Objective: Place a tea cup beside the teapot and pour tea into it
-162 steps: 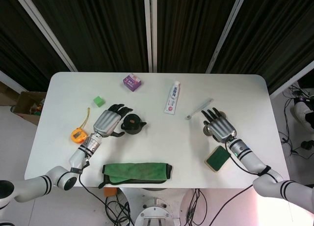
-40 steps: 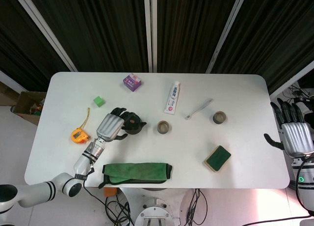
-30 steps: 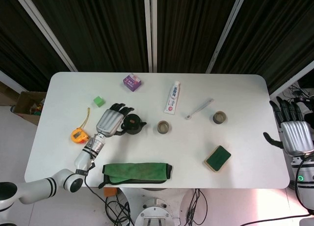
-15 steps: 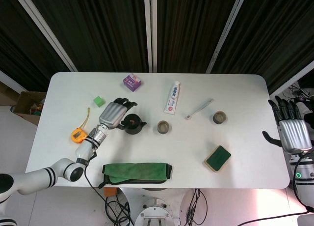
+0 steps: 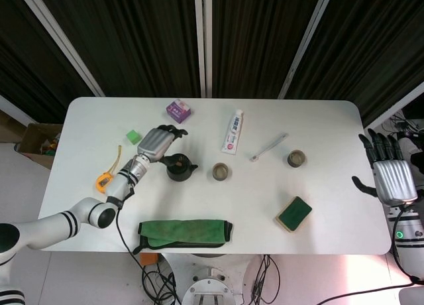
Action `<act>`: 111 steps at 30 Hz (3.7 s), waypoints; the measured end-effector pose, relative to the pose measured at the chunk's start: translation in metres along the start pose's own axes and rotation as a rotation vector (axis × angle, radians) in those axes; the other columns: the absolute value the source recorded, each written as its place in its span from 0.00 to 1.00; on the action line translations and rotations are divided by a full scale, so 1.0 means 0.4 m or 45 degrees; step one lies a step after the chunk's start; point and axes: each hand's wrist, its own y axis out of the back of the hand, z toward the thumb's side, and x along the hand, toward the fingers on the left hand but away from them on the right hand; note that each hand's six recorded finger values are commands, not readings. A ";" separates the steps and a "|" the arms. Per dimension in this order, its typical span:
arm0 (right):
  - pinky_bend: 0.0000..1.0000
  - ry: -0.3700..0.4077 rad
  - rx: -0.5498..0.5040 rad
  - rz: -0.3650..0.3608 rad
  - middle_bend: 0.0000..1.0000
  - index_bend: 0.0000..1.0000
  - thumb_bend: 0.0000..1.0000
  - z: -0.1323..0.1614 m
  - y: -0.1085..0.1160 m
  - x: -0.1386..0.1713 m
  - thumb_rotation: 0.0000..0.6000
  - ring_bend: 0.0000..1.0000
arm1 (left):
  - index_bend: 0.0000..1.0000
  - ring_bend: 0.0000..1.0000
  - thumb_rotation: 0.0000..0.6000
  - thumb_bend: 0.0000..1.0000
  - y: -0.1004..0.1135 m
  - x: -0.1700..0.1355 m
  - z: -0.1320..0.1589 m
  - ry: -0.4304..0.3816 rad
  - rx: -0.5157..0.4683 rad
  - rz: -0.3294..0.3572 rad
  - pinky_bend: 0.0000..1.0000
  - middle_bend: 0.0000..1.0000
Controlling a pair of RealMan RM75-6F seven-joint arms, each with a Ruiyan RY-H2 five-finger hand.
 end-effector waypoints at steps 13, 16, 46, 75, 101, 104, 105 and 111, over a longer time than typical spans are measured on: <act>0.00 0.000 0.011 0.017 0.00 0.00 0.18 0.000 -0.013 -0.001 1.00 0.00 | 0.21 0.17 1.00 0.19 0.041 0.036 -0.010 0.014 0.012 -0.051 0.20 0.27; 0.00 0.004 0.011 0.021 0.00 0.00 0.18 0.003 -0.017 -0.001 1.00 0.00 | 0.21 0.17 1.00 0.19 0.033 0.031 -0.006 0.003 0.019 -0.080 0.20 0.27; 0.00 0.006 0.011 0.035 0.00 0.00 0.18 -0.002 -0.016 0.001 1.00 0.00 | 0.43 0.37 0.02 0.00 0.043 0.064 0.022 0.038 -0.007 -0.259 0.28 0.47; 0.00 -0.019 0.003 0.052 0.00 0.00 0.18 -0.023 -0.027 0.007 1.00 0.00 | 0.51 0.49 0.01 0.00 -0.015 0.062 0.057 0.097 0.072 -0.382 0.23 0.55; 0.00 -0.017 0.003 0.058 0.00 0.00 0.19 -0.020 -0.032 0.004 1.00 0.00 | 0.63 0.65 0.01 0.00 -0.033 0.040 0.069 0.081 0.053 -0.458 0.23 0.67; 0.00 -0.017 0.003 0.058 0.00 0.00 0.19 -0.019 -0.032 0.003 1.00 0.00 | 0.63 0.66 0.01 0.00 -0.036 0.037 0.070 0.079 0.056 -0.470 0.23 0.68; 0.00 -0.017 0.003 0.060 0.00 0.00 0.19 -0.019 -0.032 0.003 1.00 0.00 | 0.64 0.66 0.01 0.00 -0.037 0.036 0.070 0.080 0.055 -0.473 0.23 0.68; 0.00 -0.019 0.003 0.062 0.00 0.00 0.19 -0.019 -0.034 0.002 1.00 0.00 | 0.67 0.69 0.01 0.00 -0.037 0.031 0.069 0.081 0.049 -0.493 0.23 0.71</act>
